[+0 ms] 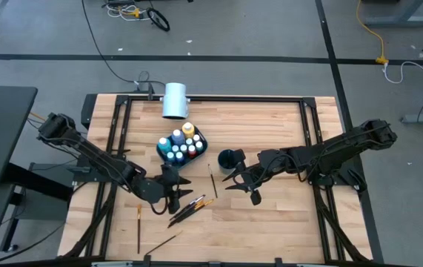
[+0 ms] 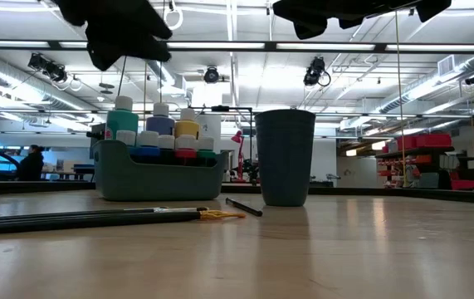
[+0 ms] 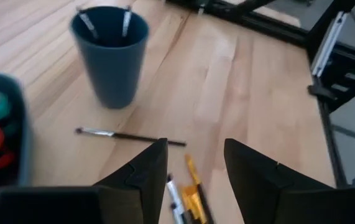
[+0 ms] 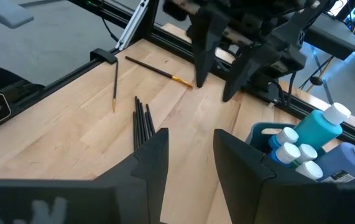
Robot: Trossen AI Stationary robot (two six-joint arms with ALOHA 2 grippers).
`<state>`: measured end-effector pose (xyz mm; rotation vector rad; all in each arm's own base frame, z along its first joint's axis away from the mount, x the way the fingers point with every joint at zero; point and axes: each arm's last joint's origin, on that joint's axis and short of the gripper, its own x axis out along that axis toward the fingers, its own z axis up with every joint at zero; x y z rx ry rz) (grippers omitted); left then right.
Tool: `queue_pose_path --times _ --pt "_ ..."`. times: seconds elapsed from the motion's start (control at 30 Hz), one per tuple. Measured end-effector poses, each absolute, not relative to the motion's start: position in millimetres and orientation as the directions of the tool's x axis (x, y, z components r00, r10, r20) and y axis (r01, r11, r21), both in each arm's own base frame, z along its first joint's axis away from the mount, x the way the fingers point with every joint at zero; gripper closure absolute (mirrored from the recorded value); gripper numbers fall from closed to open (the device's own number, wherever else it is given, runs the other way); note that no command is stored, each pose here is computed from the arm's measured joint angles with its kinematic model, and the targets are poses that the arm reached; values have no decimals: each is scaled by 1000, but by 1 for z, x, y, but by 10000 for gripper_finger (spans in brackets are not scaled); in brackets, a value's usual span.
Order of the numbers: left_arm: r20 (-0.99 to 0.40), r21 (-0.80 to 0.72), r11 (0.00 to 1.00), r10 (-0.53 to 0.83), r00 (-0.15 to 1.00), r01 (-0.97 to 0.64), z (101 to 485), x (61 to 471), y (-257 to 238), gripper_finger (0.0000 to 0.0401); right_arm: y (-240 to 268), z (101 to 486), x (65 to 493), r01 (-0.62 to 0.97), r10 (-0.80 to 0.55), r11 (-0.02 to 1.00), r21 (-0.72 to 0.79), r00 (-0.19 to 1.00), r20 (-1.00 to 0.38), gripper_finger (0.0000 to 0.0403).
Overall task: Pick & Place Paint Supplies
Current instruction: Put the gold paint brush into the blue cup
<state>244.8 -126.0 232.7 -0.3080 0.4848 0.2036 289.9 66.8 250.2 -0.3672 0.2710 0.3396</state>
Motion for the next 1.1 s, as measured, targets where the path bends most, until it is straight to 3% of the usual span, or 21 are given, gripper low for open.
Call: queue_pose_path --times 0.4,0.7,0.8,1.0,1.1 --pt "-587 -174 951 107 803 -254 183 269 -138 278 67 251 290 -364 273 889 -279 908 -317 273" --pt "-657 -152 966 60 751 -210 149 280 -143 275 67 250 290 -366 273 889 -276 906 -323 273" --pt "-680 -214 957 -2 733 -196 149 279 -145 277 67 250 290 -365 272 891 -269 905 -326 273" --pt "-786 -442 842 -198 586 -308 150 268 -143 286 67 249 290 -362 272 897 -254 904 -329 273" --pt "-862 -459 783 -277 425 -419 146 255 -140 287 67 250 290 -362 272 897 -255 905 -327 273"
